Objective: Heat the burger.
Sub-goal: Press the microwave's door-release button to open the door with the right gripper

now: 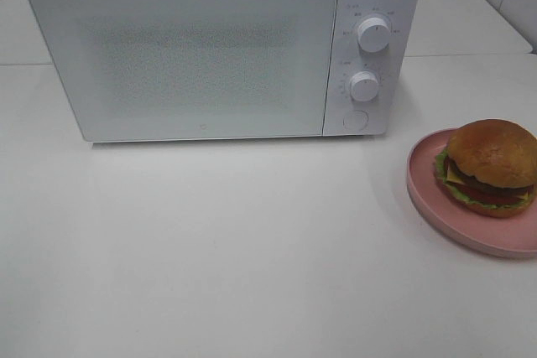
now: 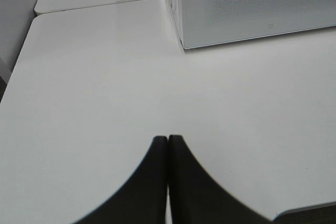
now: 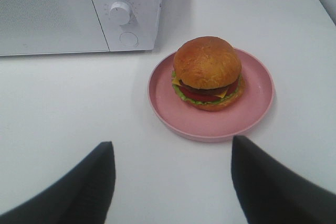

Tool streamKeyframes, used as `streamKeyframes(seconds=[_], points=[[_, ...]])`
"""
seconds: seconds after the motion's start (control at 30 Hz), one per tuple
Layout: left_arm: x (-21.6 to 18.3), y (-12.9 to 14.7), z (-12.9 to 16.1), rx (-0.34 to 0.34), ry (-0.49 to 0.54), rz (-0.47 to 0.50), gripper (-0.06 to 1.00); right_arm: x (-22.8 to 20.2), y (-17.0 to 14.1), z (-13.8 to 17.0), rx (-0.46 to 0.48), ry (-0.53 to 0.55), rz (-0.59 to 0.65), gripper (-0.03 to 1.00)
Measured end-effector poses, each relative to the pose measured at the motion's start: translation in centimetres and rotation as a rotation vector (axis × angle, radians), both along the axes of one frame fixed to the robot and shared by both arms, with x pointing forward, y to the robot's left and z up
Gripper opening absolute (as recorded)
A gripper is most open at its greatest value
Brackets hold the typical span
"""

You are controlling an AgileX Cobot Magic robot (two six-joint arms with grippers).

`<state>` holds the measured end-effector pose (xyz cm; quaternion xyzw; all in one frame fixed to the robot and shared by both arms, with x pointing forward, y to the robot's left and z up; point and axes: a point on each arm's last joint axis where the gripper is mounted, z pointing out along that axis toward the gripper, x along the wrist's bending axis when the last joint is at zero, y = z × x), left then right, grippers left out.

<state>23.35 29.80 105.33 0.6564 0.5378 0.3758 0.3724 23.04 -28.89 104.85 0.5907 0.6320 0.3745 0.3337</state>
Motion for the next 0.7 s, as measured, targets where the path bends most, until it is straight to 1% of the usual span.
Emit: streamKeyframes(seconds=[0.07, 0.1, 0.13, 0.17, 0.2, 0.23, 0.27, 0.3, 0.33, 0.37, 0.4, 0.43, 0.5, 0.53, 0.57, 0.6, 0.67, 0.7], points=[[0.0, 0.0, 0.0, 0.0, 0.0, 0.0, 0.0, 0.0, 0.0, 0.0, 0.0, 0.002, 0.0, 0.61], [0.0, 0.0, 0.0, 0.0, 0.0, 0.0, 0.0, 0.4, 0.0, 0.0, 0.002, 0.027, 0.0, 0.61], [0.0, 0.0, 0.0, 0.0, 0.0, 0.0, 0.0, 0.4, 0.0, 0.0, 0.002, 0.027, 0.0, 0.61], [0.0, 0.0, 0.0, 0.0, 0.0, 0.0, 0.0, 0.8, 0.0, 0.0, 0.003, 0.048, 0.001, 0.61], [0.0, 0.0, 0.0, 0.0, 0.0, 0.0, 0.0, 1.5, 0.0, 0.0, 0.005, 0.094, 0.001, 0.61], [0.0, 0.0, 0.0, 0.0, 0.0, 0.0, 0.0, 1.5, 0.0, 0.0, 0.005, 0.094, 0.001, 0.61], [0.0, 0.0, 0.0, 0.0, 0.0, 0.0, 0.0, 2.4, 0.0, 0.0, 0.007, 0.154, 0.001, 0.61], [0.0, 0.0, 0.0, 0.0, 0.0, 0.0, 0.0, 2.4, 0.0, 0.0, 0.007, 0.154, 0.001, 0.61], [0.0, 0.0, 0.0, 0.0, 0.0, 0.0, 0.0, 2.8, -0.1, -0.1, 0.008, 0.18, 0.001, 0.61], [0.0, 0.0, 0.0, 0.0, 0.0, 0.0, 0.0, 3.8, -0.1, -0.1, 0.01, 0.24, 0.0, 0.61], [0.0, 0.0, 0.0, 0.0, 0.0, 0.0, 0.0, 3.8, -0.1, -0.1, 0.01, 0.24, 0.0, 0.61], [0.0, 0.0, 0.0, 0.0, 0.0, 0.0, 0.0, 4.9, -0.1, 0.1, 0.015, 0.265, -0.002, 0.61], [0.0, 0.0, 0.0, 0.0, 0.0, 0.0, 0.0, 5.5, -0.1, 0.2, 0.017, 0.266, -0.004, 0.61], [0.0, 0.0, 0.0, 0.0, 0.0, 0.0, 0.0, 6.6, -0.2, 0.3, 0.019, 0.271, -0.009, 0.61], [0.0, 0.0, 0.0, 0.0, 0.0, 0.0, 0.0, 6.6, -0.2, 0.3, 0.019, 0.271, -0.009, 0.61], [0.0, 0.0, 0.0, 0.0, 0.0, 0.0, 0.0, 7.7, -0.3, 0.2, 0.021, 0.275, -0.014, 0.61], [0.0, 0.0, 0.0, 0.0, 0.0, 0.0, 0.0, 8.3, -0.3, 0.2, 0.022, 0.273, -0.018, 0.61], [0.0, 0.0, 0.0, 0.0, 0.0, 0.0, 0.0, 9.3, -0.4, 0.2, 0.023, 0.263, -0.024, 0.61]])
